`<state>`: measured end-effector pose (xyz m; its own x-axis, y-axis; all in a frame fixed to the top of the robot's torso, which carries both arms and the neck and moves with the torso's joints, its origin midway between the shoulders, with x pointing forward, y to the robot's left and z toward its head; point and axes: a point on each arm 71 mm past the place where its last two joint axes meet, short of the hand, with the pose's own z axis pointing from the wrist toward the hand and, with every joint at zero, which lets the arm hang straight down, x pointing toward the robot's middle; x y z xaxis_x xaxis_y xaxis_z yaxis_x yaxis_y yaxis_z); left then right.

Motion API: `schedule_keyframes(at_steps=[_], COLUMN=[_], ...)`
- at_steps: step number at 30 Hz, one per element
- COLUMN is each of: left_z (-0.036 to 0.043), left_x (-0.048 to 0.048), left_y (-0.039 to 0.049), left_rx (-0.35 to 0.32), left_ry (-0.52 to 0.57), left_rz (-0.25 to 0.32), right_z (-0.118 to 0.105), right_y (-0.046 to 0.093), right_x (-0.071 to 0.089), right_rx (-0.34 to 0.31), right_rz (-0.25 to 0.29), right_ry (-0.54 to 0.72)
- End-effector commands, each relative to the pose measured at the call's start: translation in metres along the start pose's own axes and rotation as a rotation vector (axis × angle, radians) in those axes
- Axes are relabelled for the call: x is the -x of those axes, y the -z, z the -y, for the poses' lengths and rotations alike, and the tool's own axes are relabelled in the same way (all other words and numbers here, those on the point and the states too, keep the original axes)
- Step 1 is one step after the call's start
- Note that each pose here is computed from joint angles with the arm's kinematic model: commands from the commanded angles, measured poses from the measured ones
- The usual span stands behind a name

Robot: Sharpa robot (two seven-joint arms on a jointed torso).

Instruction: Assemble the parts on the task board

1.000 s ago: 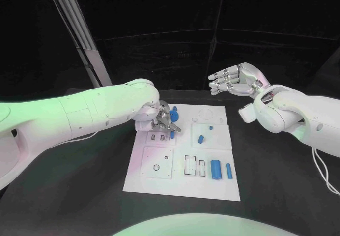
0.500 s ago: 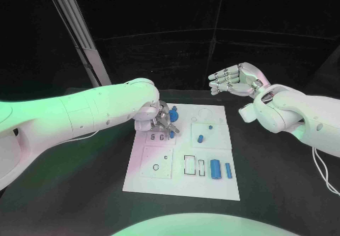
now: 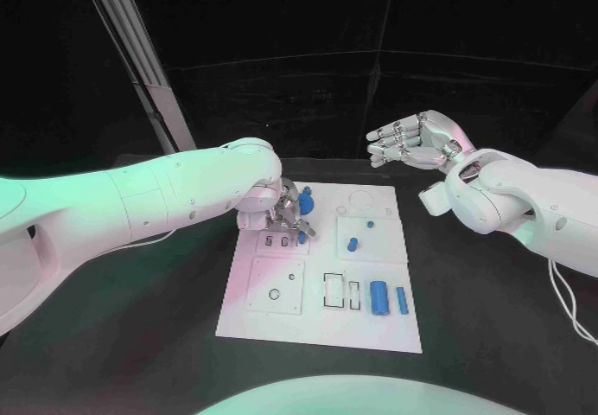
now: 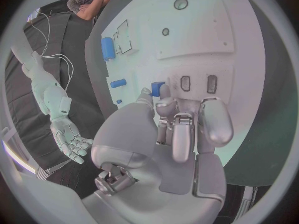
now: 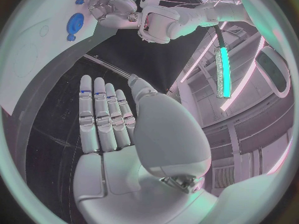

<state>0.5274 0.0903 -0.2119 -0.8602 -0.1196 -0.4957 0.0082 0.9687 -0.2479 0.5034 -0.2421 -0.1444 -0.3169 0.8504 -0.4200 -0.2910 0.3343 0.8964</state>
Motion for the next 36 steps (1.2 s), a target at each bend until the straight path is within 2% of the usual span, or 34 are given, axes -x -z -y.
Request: schedule_keyframes(at_steps=[1,9,21,29,36], left_z=[-0.0003,-0.0004,-0.0004,-0.0041,-0.0105], left_x=[0.0001,0.0003,-0.0008,-0.0021,-0.0041], left_y=[0.0002,0.0001,0.0012,0.0047,0.0106], left_rx=[0.007,0.002,-0.038,-0.070,-0.093], left_ry=[-0.014,-0.014,-0.007,0.018,0.048], left_rz=[-0.008,-0.008,-0.004,0.024,0.072], right_z=[-0.002,-0.002,-0.001,0.000,0.002], right_y=[-0.001,-0.002,-0.003,-0.002,-0.002], right_x=[-0.001,-0.001,-0.001,0.000,0.002], right_rx=[0.012,0.011,0.008,0.006,0.003], right_rz=[-0.007,-0.011,-0.013,-0.011,-0.007], right_ry=[-0.006,-0.007,-0.008,-0.006,-0.003])
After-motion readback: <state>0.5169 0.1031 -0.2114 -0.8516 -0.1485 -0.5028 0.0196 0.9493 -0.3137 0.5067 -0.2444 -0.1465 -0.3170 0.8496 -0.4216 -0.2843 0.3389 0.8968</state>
